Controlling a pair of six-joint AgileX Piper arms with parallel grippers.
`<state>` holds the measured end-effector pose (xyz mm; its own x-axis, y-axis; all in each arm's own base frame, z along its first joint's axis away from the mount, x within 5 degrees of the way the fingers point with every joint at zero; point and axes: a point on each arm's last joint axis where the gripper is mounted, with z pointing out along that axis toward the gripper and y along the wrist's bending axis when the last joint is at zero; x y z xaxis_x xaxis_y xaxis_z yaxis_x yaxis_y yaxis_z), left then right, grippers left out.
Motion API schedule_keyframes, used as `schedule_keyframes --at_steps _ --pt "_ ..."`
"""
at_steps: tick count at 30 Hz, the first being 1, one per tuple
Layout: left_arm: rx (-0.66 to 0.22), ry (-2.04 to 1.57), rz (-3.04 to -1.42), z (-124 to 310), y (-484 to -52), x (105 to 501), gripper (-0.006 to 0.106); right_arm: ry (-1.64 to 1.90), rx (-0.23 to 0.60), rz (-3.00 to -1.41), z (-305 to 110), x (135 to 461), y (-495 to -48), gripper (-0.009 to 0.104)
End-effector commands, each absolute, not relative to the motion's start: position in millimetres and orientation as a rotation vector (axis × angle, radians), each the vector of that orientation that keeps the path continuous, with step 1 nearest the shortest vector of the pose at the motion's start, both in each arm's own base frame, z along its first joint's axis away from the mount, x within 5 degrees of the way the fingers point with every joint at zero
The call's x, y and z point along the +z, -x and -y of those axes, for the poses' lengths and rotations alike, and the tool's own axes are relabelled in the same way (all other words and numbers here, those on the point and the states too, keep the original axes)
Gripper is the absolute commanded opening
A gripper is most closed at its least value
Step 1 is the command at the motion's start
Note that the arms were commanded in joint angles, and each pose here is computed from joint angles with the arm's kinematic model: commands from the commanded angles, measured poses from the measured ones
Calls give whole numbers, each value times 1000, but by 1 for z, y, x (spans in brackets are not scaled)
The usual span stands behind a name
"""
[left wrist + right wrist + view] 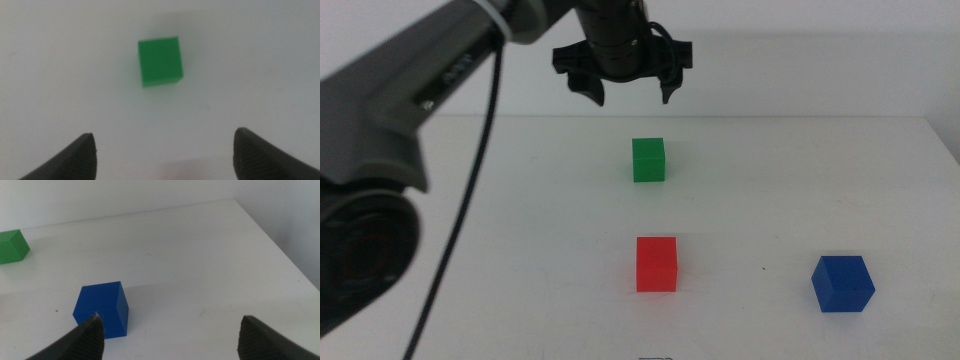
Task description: Stack red cubes first, then green, then blue cubes in a specific spot.
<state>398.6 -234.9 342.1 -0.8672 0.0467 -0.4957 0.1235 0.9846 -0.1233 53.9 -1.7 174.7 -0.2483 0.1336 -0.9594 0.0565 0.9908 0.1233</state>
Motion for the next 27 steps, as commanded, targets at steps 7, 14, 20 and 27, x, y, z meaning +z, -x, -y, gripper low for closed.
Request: schedule_keyframes --at_steps 7,14,20,27 --pt "-209 -122 -2527 237 -408 367 94 -117 56 -1707 2 189 -53 71" --pt "-252 -101 -2532 231 -425 356 94 -117 56 -1707 2 189 -53 71" --pt "-262 -118 -2498 232 -436 347 94 -117 56 -1707 2 189 -53 71" --pt "-269 -122 -2495 239 -448 326 94 -117 56 -1707 2 189 -53 71"
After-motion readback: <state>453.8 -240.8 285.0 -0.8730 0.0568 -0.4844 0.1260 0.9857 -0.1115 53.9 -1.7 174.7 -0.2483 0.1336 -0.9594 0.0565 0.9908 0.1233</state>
